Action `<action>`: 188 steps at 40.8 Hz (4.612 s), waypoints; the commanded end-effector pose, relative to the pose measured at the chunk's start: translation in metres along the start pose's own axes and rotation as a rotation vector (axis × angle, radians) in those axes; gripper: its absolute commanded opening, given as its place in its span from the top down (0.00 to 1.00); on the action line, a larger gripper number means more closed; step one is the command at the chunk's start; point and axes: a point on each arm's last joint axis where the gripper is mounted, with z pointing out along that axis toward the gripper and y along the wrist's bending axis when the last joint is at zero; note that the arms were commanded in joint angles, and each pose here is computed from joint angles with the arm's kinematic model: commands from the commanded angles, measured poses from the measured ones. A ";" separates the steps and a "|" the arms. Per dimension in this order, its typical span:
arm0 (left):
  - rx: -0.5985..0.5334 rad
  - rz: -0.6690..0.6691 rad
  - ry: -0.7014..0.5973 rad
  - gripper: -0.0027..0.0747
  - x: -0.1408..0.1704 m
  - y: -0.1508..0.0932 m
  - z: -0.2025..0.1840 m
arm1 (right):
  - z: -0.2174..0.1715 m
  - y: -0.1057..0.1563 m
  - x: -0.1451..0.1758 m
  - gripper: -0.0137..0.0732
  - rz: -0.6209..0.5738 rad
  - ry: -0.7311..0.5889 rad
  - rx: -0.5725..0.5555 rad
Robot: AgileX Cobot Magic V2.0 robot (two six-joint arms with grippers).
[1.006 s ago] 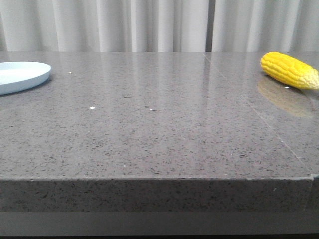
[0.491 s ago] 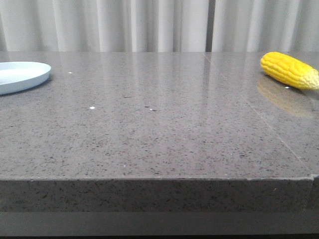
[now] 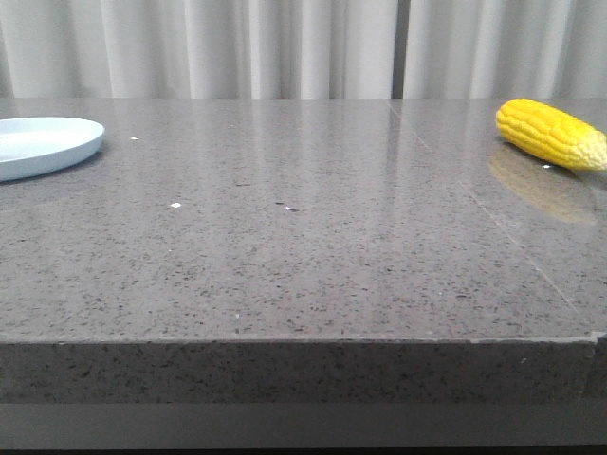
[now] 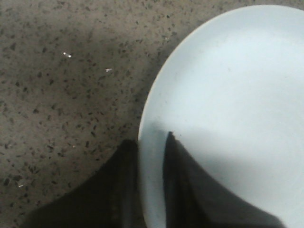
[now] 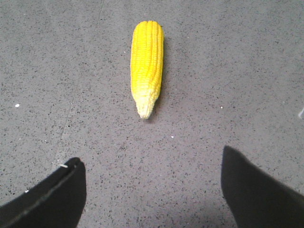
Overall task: Place corn on plate with both arms
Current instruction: 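Grip the plate rim with the left gripper and drag it toward the table center, then release the plate and lift the left gripper away, then lower the right gripper onto the yellow corn cob and grasp it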
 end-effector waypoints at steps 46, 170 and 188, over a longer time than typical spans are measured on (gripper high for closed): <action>0.408 0.412 -0.049 0.99 0.019 -0.231 -0.043 | -0.005 -0.001 -0.015 0.15 -0.010 -0.094 0.012; 0.275 0.692 -0.433 0.35 0.192 -0.155 -0.255 | 0.138 0.012 -0.106 0.12 -0.047 0.248 -0.033; 0.275 0.692 -0.433 0.35 0.192 -0.155 -0.255 | 0.247 0.008 -0.111 0.12 -0.092 0.364 0.004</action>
